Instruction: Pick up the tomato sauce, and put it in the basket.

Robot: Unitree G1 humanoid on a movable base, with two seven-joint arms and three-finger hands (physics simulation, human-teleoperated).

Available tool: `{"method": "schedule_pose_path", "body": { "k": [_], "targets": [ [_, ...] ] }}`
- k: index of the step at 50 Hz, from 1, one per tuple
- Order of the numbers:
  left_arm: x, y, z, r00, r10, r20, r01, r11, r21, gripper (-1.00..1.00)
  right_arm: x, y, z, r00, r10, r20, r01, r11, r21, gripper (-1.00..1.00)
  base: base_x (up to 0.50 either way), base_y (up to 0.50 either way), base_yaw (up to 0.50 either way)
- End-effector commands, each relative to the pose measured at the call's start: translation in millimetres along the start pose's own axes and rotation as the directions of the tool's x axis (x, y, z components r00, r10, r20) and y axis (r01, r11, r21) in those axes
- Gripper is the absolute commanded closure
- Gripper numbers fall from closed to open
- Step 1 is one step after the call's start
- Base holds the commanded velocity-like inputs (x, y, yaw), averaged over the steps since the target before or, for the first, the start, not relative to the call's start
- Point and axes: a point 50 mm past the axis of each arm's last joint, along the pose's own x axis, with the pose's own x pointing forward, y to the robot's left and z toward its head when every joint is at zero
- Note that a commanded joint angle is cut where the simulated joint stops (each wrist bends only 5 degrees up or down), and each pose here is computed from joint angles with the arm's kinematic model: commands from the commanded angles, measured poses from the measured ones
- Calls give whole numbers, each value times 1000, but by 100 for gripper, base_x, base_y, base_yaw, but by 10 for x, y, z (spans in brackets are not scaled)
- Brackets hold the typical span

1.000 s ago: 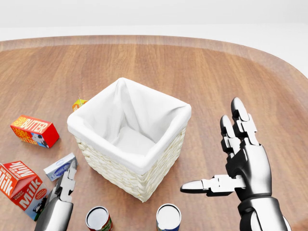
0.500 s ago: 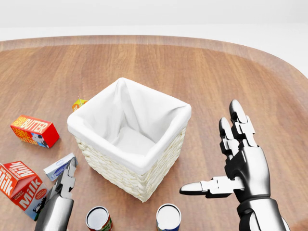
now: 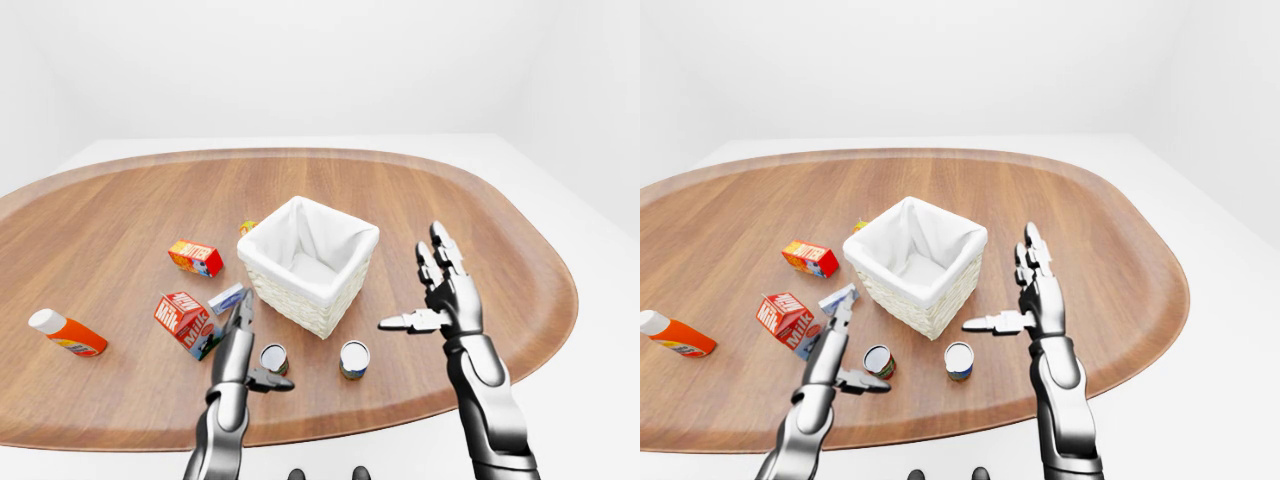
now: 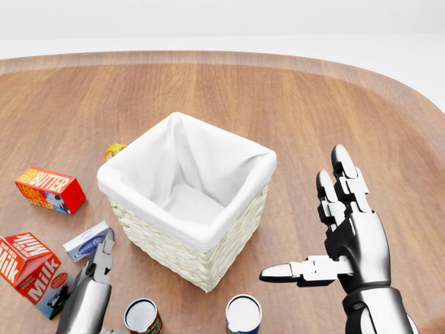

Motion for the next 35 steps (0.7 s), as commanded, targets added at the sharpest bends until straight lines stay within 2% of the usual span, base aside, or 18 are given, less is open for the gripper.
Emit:
{"method": "schedule_pose_path", "body": {
  "k": [1,22,31,35],
  "targets": [
    [42,-44,-41,1000,-9,-20,9,1000,-3,-97,0,1,-3,1000,0,-1,0,1000,0,-100,0,0,0],
    [93,-176,-155,997,-34,-74,35,999,4,-98,15,-6,15,1000,-4,7,4,1000,1,-100,0,0,0],
    [90,-183,-132,997,-39,-66,39,999,1,-98,8,-4,0,1000,-2,0,2,1000,0,-100,0,0,0],
    [118,-235,-226,994,-42,-96,43,999,4,-97,6,-4,1,1000,-2,1,2,1000,0,-100,0,0,0]
  ]
}}
